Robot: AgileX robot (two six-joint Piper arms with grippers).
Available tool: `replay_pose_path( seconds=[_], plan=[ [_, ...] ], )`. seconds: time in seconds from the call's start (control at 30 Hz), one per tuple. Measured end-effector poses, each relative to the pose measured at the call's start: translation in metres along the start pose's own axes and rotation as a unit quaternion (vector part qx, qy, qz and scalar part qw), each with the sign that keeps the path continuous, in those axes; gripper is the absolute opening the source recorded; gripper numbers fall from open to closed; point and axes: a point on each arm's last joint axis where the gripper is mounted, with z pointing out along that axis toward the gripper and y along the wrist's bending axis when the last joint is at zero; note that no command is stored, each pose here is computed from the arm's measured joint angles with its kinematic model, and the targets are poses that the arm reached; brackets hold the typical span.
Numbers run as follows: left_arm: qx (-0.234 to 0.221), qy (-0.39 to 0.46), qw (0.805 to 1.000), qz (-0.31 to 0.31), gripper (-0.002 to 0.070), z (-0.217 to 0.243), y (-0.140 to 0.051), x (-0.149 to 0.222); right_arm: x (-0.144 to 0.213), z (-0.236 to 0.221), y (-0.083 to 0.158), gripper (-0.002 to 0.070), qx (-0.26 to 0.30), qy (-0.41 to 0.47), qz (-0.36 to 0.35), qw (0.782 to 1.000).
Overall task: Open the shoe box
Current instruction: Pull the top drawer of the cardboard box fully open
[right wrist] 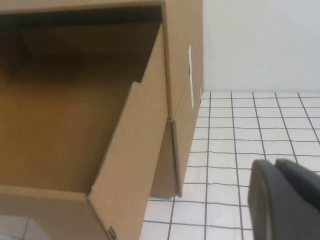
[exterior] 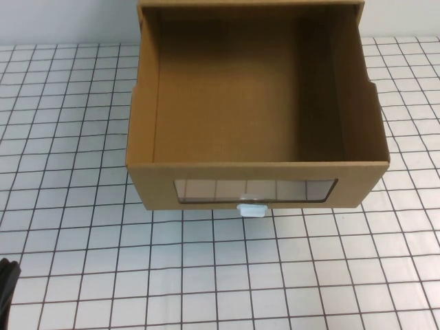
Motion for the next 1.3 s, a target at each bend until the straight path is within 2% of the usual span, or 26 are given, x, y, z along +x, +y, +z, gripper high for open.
replay_pose_path(
  seconds=[0.7, 0.8, 0.9, 1.03, 1.2, 1.3],
  plan=[
    [0.002, 0.005, 1.000, 0.000, -0.0003, 0.000, 0.000, 0.001, 0.000, 0.000, 0.000, -0.0013, 0.000, 0.000, 0.000, 1.000],
    [0.002, 0.005, 1.000, 0.000, -0.0003, 0.000, 0.000, 0.001, 0.003, -0.004, -0.005, -0.0013, 0.017, -0.003, -0.006, 1.000],
    [0.002, 0.005, 1.000, 0.000, -0.0003, 0.000, 0.000, 0.001, 0.014, -0.014, -0.018, -0.0013, 0.062, -0.011, -0.010, 0.998],
    [0.003, 0.006, 1.000, 0.000, -0.0003, 0.000, 0.000, 0.001, 0.047, -0.039, -0.029, -0.0013, 0.111, -0.029, -0.008, 0.993],
    [0.003, 0.006, 1.000, 0.000, -0.0003, 0.000, 0.000, 0.001, 0.087, -0.059, -0.031, -0.0013, 0.126, -0.062, -0.011, 0.990],
    [0.003, 0.006, 1.000, 0.000, -0.0003, 0.000, 0.000, 0.001, 0.095, -0.069, -0.030, -0.0013, 0.126, -0.084, -0.014, 0.988]
  ],
)
